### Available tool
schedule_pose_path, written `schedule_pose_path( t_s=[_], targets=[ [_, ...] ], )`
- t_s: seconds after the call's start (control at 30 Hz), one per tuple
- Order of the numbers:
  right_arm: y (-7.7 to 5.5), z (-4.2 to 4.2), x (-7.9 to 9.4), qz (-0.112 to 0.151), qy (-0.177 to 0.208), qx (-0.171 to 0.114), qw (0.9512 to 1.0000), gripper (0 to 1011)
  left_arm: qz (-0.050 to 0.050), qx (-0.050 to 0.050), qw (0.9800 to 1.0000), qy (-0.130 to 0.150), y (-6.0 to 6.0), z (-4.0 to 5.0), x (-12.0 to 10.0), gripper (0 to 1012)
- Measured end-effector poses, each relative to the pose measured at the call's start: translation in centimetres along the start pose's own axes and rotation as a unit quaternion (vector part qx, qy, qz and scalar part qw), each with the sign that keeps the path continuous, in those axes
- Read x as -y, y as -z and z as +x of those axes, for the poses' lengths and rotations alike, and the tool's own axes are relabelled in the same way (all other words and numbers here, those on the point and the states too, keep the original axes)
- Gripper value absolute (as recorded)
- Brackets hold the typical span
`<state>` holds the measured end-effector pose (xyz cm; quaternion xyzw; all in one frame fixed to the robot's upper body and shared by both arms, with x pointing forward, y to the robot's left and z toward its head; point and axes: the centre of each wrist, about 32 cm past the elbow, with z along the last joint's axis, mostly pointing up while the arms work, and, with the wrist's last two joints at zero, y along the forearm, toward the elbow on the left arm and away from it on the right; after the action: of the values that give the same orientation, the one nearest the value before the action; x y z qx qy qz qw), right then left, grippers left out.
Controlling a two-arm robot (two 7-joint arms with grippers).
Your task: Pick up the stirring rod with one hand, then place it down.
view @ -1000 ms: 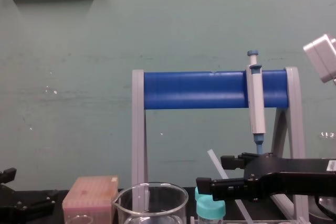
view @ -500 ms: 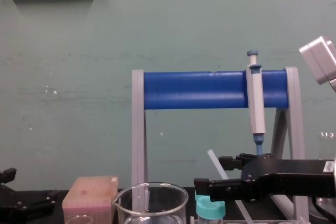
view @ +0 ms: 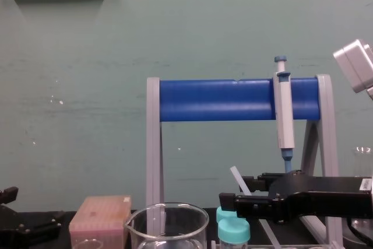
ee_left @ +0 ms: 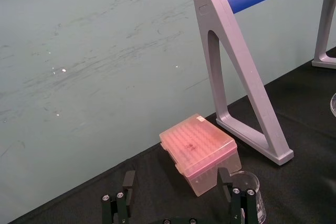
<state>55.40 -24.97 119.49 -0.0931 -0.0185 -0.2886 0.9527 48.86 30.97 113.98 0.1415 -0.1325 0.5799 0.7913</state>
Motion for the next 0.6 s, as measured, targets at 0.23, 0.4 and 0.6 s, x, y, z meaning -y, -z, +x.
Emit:
schedule_pose_path(
  t_s=[0.23,0.4,0.6],
  targets=[
    [0.00,0.01,0.03,0.000,0.000,0.000,1.0000,465,0.000,0.000,1.0000,0.000,0.00,0.00,0.00,1000],
    [0.01,0.00,0.03,0.000,0.000,0.000,1.0000,301,0.000,0.000,1.0000,0.000,0.00,0.00,0.00,1000],
    [0.01,0.00,0.03,0.000,0.000,-0.001,1.0000,110,0.000,0.000,1.0000,0.000,0.00,0.00,0.00,1000]
  ],
)
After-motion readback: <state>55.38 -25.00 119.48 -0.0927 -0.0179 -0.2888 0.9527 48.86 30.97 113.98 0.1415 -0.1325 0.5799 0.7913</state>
